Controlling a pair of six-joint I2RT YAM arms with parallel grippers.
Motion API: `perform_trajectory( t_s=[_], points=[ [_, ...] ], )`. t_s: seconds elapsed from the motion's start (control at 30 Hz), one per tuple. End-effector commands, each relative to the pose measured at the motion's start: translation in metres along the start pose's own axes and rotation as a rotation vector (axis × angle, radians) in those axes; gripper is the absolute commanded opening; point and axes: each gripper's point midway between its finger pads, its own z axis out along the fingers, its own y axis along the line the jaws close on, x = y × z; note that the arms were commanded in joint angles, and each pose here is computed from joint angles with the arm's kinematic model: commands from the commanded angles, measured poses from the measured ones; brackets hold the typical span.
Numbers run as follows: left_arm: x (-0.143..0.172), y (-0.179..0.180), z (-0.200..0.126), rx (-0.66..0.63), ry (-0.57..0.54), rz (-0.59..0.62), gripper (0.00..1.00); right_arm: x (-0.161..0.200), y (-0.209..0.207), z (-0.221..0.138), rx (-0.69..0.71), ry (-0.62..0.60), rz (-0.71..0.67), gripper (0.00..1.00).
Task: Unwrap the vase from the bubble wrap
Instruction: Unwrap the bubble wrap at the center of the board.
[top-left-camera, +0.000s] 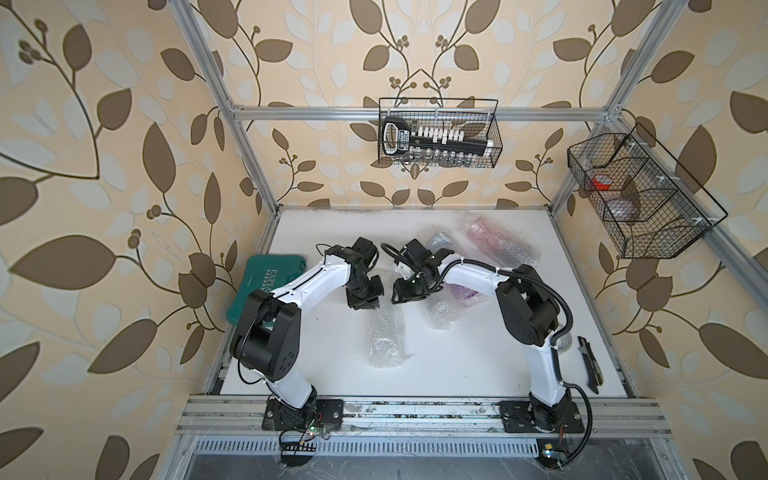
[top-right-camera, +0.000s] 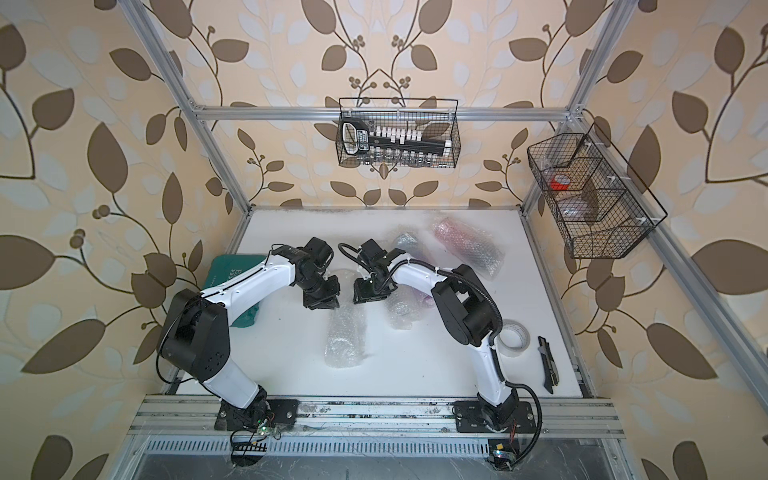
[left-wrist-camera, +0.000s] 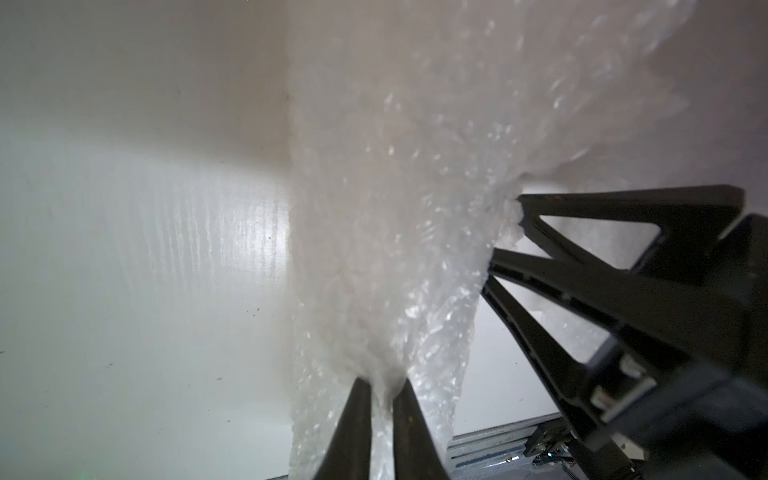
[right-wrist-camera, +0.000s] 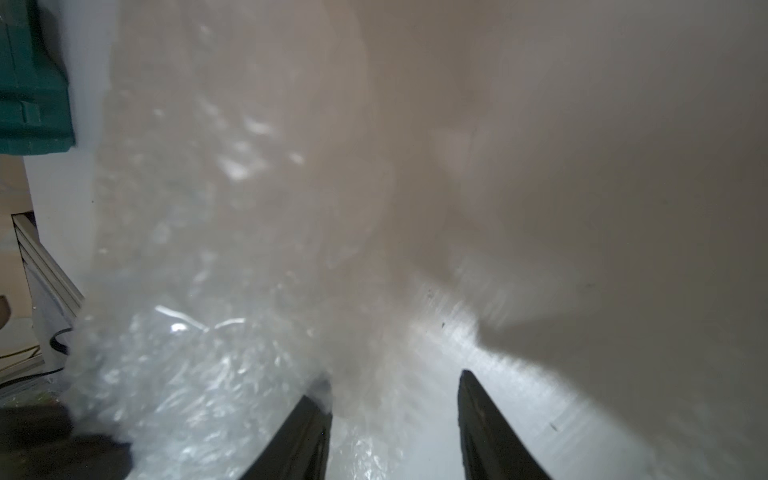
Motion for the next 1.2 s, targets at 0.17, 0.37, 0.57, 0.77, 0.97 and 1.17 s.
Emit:
perform_trajectory(
  t_s=[0.17, 0.37, 0.57, 0.77, 0.97, 1.17],
  points=[
    [0.020, 0.020, 0.006, -0.068, 0.076, 0.000, 0.04, -0.017, 0.011, 0.009, -0.038, -0.039, 0.000, 0.36],
    [0.019, 0.032, 0.008, -0.078, 0.088, -0.032, 0.00, -0.014, 0.011, 0.010, -0.051, -0.042, -0.001, 0.19],
    [0.018, 0.044, 0.006, -0.088, 0.079, -0.059, 0.00, -0.016, 0.011, -0.003, -0.031, -0.075, -0.018, 0.07],
    [0.020, 0.066, 0.007, -0.117, 0.067, -0.107, 0.00, -0.015, -0.005, -0.020, -0.008, -0.106, 0.013, 0.03],
    [0.022, 0.084, 0.008, -0.140, 0.064, -0.150, 0.00, -0.009, -0.029, -0.026, 0.032, -0.121, 0.075, 0.01],
    [0.024, 0.087, 0.008, -0.138, 0.069, -0.154, 0.00, -0.010, -0.035, -0.022, 0.043, -0.108, 0.090, 0.02]
  ],
)
